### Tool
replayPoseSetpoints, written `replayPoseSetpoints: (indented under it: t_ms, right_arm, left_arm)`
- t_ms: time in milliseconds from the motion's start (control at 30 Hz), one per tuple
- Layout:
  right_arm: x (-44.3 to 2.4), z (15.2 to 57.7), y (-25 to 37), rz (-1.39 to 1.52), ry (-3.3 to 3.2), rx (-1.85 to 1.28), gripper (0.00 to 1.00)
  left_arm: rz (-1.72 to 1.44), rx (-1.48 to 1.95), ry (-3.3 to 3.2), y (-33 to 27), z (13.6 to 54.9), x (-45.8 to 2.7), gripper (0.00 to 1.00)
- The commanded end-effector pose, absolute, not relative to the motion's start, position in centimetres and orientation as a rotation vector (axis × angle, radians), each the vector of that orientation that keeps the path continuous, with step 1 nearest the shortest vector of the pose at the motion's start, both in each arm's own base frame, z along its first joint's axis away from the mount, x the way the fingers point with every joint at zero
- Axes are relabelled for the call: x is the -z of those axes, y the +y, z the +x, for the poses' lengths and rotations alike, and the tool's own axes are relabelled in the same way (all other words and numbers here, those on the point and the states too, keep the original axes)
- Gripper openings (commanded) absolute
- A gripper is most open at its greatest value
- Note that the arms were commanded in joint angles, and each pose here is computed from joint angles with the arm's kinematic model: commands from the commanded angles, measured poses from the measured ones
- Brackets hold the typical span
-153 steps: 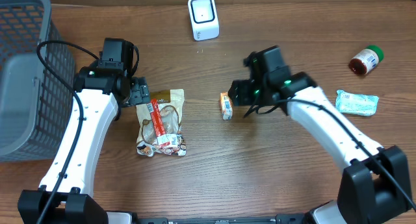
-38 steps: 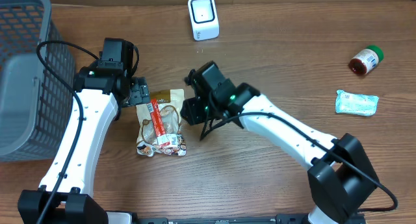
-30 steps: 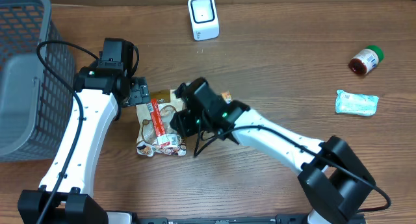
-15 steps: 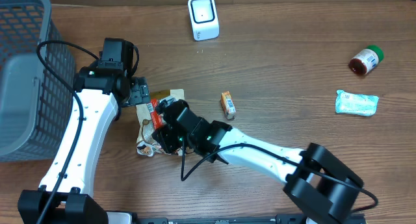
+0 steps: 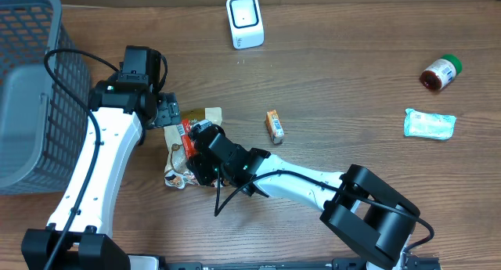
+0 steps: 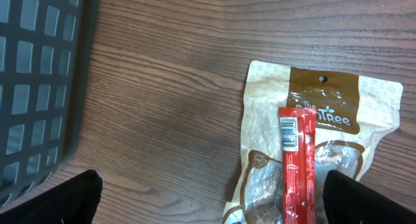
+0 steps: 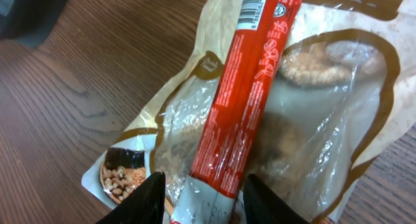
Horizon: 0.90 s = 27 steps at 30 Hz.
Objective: Scan the item barcode
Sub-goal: 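Lower the right gripper and close it on the red stick, then lift the red stick and carry it to the white scanner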
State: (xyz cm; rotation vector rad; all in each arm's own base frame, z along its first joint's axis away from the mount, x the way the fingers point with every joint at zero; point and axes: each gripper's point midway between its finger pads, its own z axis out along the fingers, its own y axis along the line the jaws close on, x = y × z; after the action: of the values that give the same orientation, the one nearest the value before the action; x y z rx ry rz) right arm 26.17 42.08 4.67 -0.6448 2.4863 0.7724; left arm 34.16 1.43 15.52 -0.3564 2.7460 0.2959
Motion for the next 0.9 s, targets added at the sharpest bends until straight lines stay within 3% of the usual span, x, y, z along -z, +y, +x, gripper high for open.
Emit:
replayPoseSetpoints:
  t_ms: [0, 267, 567, 867]
  right_arm:
    - [-3.9, 26.6, 41.7, -0.627, 2.487, -0.732, 0.4]
    - [-1.6, 26.4, 41.4, -0.635, 2.529, -0.7, 0.39]
    - [-3.6, 27.0, 41.6, -0.618, 2.492, -0.732, 0.04]
    - [-10.6, 27.8, 39.9, -0.646, 2.384, -0.753, 0.04]
  left_arm:
    - [-0.355, -0.305, 2.744, 1.5, 34.3, -15.5, 1.0]
    - [-0.356, -0.305, 2.744, 1.5, 34.3, -15.5, 1.0]
    - [-0.355, -0.305, 2.744, 1.5, 34.3, -15.5, 1.0]
    - [-0.356, -0.305, 2.744, 1.5, 34.3, -15.5, 1.0]
